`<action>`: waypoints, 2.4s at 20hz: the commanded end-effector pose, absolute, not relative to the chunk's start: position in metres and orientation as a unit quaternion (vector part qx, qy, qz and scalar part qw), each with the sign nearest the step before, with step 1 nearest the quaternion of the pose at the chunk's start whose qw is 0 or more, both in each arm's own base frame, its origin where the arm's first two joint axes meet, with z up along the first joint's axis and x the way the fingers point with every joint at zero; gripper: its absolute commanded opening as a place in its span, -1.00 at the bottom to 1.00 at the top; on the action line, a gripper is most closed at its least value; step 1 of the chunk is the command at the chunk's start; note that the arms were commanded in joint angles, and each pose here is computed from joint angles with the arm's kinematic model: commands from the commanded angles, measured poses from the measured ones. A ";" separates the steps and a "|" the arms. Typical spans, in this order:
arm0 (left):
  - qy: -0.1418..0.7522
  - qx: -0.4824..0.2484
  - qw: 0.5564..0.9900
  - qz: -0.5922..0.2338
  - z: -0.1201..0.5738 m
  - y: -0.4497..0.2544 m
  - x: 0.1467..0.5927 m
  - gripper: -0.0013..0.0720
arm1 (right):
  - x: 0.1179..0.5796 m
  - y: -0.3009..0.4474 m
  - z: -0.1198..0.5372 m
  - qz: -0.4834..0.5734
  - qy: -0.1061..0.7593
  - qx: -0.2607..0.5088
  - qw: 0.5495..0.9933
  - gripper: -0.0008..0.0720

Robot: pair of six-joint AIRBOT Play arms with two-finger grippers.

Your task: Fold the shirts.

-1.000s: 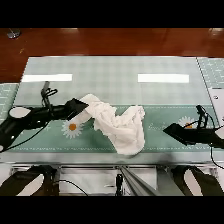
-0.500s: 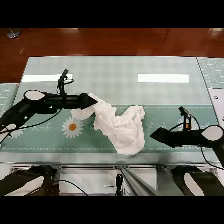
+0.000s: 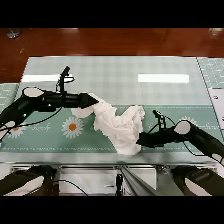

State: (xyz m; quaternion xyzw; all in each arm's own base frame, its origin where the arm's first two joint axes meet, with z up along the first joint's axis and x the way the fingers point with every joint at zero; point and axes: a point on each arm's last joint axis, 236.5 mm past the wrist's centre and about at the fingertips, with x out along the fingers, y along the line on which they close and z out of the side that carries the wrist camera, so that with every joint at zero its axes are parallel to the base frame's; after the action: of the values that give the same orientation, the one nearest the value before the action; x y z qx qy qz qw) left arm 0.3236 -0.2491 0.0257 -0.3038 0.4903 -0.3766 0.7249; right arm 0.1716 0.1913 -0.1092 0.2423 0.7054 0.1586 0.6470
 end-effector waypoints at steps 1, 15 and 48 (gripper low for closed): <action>0.487 -0.306 0.726 -0.378 0.029 -0.246 0.326 -0.91 | 0.216 0.211 -0.085 0.196 0.668 0.225 0.682 -0.89; 0.004 -0.103 0.989 -0.106 0.472 -0.035 0.314 -0.92 | 0.262 0.062 0.469 0.120 0.138 0.025 0.983 -0.89; 0.332 -0.228 0.910 -0.101 0.113 -0.075 0.458 -0.91 | 0.479 0.021 0.045 -0.011 0.480 0.161 0.862 -0.89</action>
State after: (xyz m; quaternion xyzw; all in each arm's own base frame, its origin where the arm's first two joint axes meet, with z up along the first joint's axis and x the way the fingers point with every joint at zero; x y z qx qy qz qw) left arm 0.4345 -0.0590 0.1290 -0.2174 0.3395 -0.0977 0.9099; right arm 0.4237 0.0223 0.0710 0.0971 0.4842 -0.0187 0.8694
